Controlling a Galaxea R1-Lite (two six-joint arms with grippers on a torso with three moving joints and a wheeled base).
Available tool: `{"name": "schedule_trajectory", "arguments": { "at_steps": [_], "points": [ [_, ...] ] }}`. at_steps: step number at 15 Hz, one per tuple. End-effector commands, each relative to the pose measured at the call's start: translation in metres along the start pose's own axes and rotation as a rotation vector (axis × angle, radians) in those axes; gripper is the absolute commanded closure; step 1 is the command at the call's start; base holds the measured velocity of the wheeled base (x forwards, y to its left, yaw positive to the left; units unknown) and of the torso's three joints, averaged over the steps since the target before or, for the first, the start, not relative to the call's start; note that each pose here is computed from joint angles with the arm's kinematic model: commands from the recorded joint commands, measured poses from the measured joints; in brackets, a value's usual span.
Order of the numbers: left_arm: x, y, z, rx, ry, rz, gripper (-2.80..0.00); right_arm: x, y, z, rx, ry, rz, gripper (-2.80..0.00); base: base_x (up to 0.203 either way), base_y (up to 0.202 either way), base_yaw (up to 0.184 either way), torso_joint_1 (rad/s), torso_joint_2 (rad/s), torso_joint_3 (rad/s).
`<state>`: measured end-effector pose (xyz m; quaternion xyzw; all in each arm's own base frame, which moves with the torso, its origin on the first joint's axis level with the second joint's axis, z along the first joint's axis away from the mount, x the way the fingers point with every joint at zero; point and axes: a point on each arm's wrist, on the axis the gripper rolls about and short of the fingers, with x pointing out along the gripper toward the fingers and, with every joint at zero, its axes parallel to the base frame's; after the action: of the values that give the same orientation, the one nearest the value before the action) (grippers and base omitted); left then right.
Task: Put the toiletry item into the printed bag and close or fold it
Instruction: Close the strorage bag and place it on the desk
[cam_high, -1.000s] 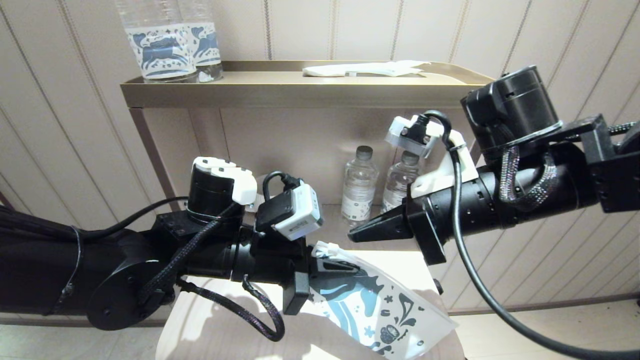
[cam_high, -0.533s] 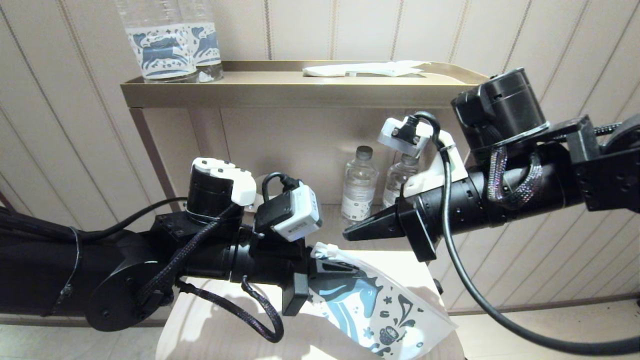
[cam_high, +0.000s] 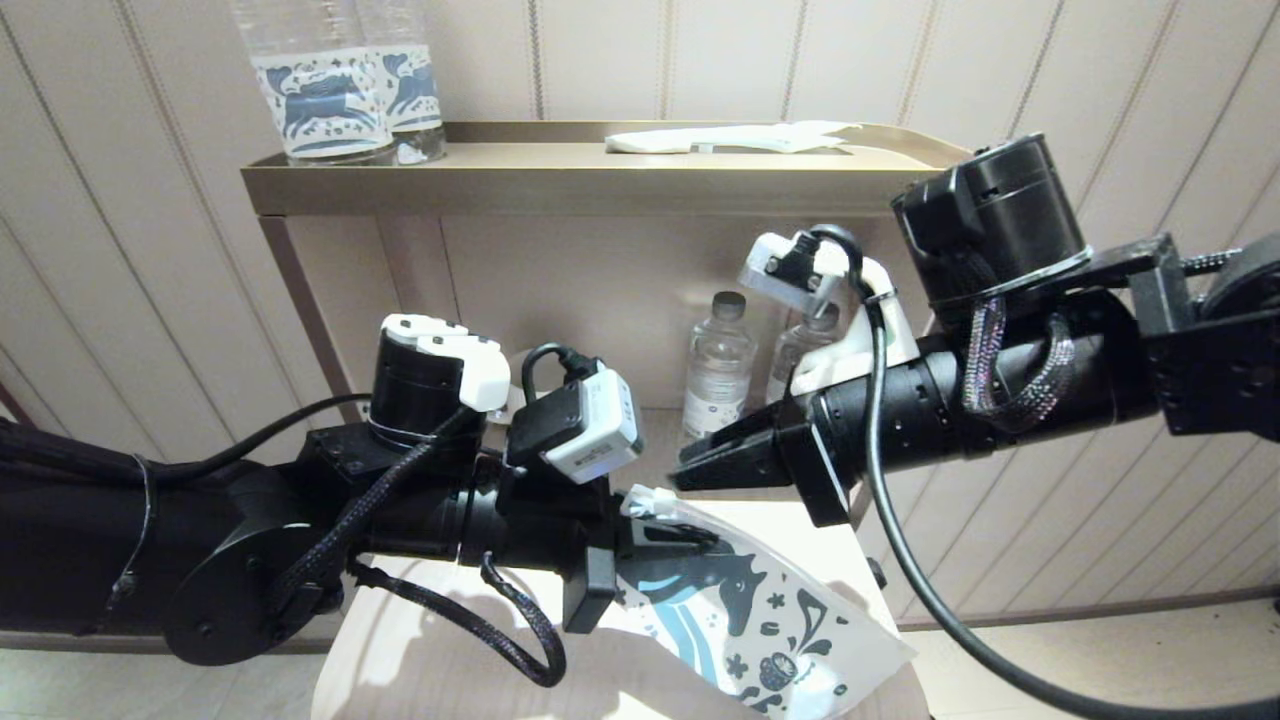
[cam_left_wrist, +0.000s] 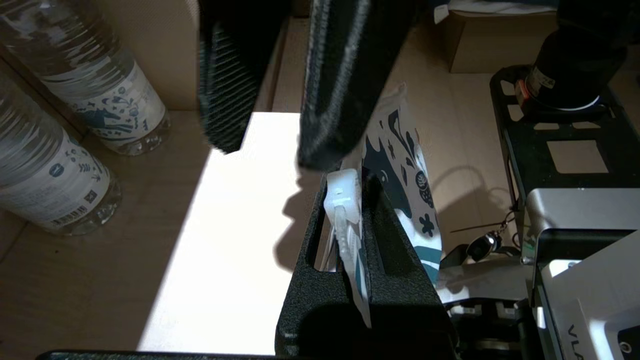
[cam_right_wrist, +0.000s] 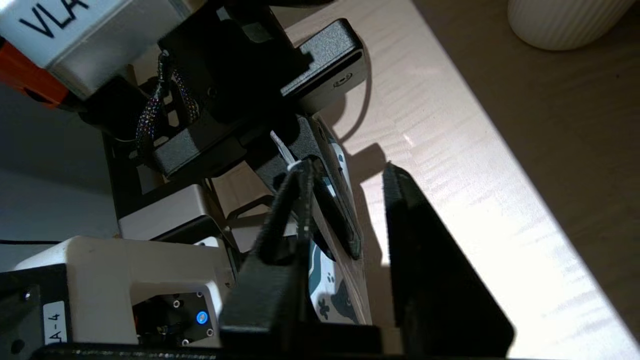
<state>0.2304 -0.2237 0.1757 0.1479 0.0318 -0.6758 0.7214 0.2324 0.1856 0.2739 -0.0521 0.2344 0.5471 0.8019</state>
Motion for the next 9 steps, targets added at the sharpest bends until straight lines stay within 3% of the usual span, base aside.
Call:
{"name": "schedule_trajectory", "arguments": {
  "at_steps": [1,6,9],
  "points": [
    [0.0000,0.0003,0.0007,0.006,-0.005,-0.002,0.00,0.0010,0.0020,0.0054,0.003,-0.012,0.003,-2.80,0.000,0.000,0.000,0.000,0.00,0.000],
    [-0.0010,-0.0005,0.0013,0.008,-0.006,-0.002,0.00,0.0020,0.0028,0.0032,0.004,-0.004,0.009,-2.80,0.000,0.000,0.000,0.000,0.00,0.000],
    [-0.0006,-0.0004,0.0009,0.007,-0.005,-0.002,0.00,0.0027,0.0035,0.0013,0.004,-0.003,0.062,-2.80,0.000,0.000,0.000,0.000,0.00,0.000]
  ]
}}
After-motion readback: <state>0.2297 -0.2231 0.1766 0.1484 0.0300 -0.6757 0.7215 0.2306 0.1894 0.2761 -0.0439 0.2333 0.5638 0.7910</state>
